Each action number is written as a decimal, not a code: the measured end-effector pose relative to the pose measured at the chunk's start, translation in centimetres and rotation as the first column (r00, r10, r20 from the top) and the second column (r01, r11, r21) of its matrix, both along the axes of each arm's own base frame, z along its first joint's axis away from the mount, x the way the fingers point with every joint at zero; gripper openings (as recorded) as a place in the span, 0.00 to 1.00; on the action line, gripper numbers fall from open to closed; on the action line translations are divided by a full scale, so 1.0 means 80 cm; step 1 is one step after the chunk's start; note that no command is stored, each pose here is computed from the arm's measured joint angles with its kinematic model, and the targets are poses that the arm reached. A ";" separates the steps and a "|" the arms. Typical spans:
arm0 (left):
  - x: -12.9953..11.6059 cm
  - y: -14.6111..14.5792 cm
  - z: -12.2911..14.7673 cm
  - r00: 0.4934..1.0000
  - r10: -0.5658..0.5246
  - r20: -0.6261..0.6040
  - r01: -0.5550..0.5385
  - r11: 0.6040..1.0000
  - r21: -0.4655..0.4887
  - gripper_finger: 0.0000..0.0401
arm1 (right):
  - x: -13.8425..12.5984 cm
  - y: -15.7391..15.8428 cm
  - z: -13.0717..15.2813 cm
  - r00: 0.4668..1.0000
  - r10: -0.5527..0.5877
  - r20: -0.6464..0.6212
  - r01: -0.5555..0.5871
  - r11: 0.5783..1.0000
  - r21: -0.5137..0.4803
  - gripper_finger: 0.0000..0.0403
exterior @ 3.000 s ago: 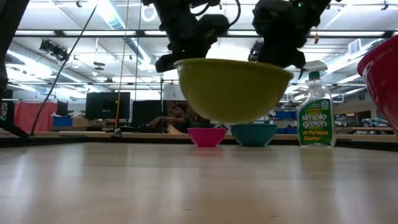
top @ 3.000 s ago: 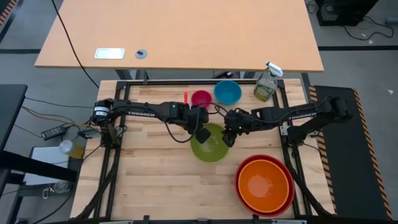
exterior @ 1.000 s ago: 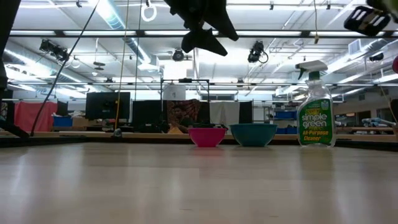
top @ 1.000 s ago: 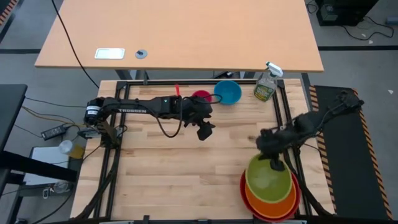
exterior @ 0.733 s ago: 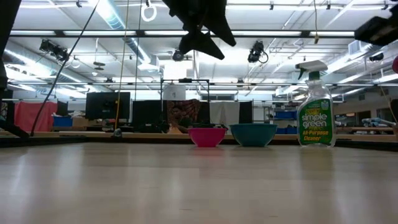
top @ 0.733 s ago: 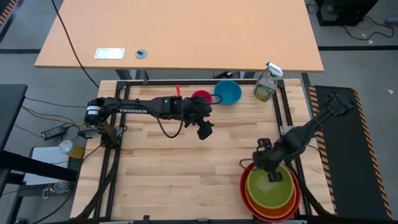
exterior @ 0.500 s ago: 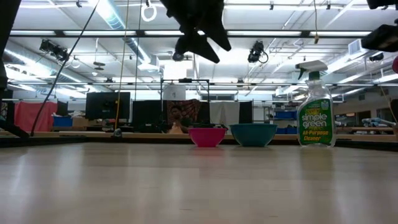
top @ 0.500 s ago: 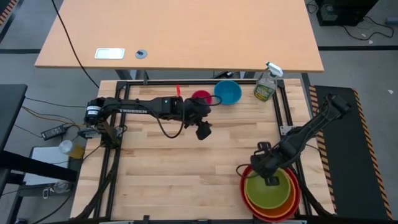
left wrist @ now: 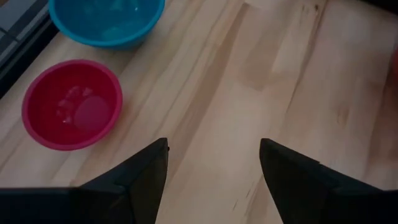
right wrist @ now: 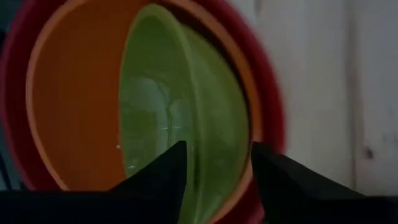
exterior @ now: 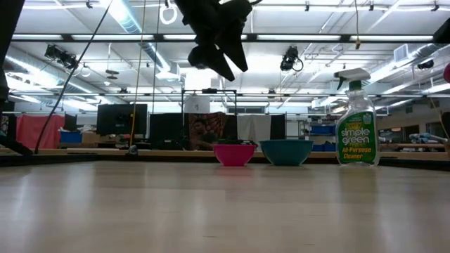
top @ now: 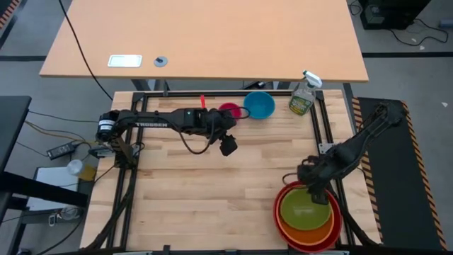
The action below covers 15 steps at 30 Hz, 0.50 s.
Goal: Nest bowls inside each other
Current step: Stack the green bowl into the orange bowl
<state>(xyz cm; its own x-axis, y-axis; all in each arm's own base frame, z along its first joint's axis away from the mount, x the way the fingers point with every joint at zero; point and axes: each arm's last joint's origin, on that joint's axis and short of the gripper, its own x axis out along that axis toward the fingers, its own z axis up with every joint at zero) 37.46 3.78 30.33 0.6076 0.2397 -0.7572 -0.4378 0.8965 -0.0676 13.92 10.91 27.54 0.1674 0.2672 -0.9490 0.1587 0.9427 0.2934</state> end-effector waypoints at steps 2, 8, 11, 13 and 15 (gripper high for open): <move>-0.001 0.003 -0.001 1.000 0.001 -0.013 -0.001 1.000 0.008 0.64 | -0.008 -0.008 0.008 0.999 -0.031 0.028 0.030 0.999 0.012 0.47; -0.005 0.016 -0.012 0.998 0.033 -0.048 -0.031 0.999 0.036 0.64 | -0.015 -0.017 0.019 0.989 0.037 0.145 -0.036 0.999 -0.011 0.47; -0.010 0.017 -0.030 0.994 0.058 -0.088 -0.057 0.998 0.017 0.64 | -0.012 -0.016 0.016 0.979 0.110 0.172 -0.097 0.992 -0.081 0.47; -0.011 0.014 -0.044 0.993 0.062 -0.096 -0.062 0.998 0.005 0.64 | -0.007 -0.014 0.012 0.977 0.131 0.167 -0.110 0.986 -0.127 0.47; -0.013 0.010 -0.056 0.993 0.052 -0.106 -0.054 0.998 -0.015 0.64 | -0.002 -0.010 0.006 0.979 0.134 0.151 -0.112 0.983 -0.144 0.47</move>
<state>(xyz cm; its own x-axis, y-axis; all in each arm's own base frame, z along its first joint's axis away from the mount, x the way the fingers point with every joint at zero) 36.43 4.56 25.82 0.5112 0.2554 -0.8206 -0.4904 0.8708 -0.0345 13.76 10.08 28.04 0.2935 0.1677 -0.9411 0.0006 0.9845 0.1756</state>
